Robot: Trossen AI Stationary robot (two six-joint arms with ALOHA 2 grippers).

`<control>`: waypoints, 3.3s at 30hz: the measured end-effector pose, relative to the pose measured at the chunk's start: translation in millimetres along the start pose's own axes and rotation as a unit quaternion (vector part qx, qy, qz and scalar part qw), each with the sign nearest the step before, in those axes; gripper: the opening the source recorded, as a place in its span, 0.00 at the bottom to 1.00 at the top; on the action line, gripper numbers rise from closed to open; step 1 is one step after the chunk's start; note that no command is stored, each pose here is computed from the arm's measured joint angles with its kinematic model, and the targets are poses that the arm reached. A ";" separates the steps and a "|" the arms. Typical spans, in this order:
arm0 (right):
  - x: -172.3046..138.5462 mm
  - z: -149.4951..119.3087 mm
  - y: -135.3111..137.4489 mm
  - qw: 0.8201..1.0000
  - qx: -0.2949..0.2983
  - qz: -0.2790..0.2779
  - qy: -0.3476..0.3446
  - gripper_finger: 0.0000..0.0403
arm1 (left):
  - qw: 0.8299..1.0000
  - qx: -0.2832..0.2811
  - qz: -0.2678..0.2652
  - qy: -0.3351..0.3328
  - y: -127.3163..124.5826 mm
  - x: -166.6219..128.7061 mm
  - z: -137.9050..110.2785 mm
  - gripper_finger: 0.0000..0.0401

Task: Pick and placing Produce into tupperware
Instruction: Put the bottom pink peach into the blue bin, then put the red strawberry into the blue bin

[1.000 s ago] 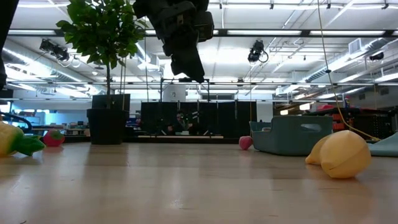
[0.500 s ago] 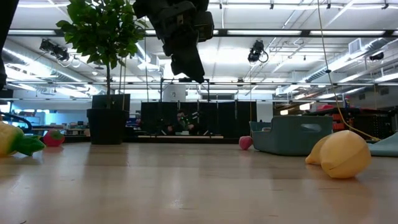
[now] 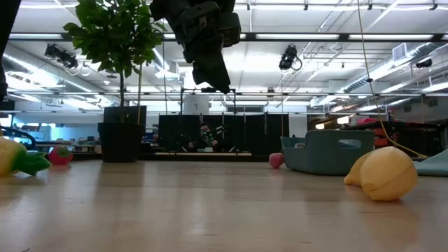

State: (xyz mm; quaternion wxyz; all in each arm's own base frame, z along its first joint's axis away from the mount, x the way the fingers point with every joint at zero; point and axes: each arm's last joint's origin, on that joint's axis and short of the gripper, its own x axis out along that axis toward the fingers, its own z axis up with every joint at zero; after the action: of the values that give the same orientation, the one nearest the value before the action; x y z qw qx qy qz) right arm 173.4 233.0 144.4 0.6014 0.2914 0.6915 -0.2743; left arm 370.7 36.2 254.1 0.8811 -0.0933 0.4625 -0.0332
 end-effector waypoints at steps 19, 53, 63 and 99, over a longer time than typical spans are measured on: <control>-87.5 71.8 -38.3 0.938 -0.058 0.037 -0.338 0.07 | 1.000 0.002 0.012 -0.003 0.6 -0.1 0.5 0.30; -70.8 239.3 -77.0 0.955 -0.070 -0.084 -0.276 0.14 | 0.999 0.001 0.036 0.012 2.2 -0.3 -2.4 0.25; -70.0 238.3 -76.0 0.961 -0.083 -0.067 -0.257 0.32 | 0.998 -0.032 0.040 0.031 2.4 -0.5 -6.5 0.25; -139.2 199.9 -99.8 0.910 -0.120 -0.037 -0.396 0.45 | 0.927 -0.128 0.205 0.287 -83.0 -10.5 -74.4 0.32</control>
State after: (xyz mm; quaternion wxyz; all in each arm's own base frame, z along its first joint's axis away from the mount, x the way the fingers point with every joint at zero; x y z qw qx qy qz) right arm 249.5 9.1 260.1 0.8455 0.0585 0.4349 -0.3043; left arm 305.8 -53.6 237.5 0.6787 -0.0951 0.7049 0.1828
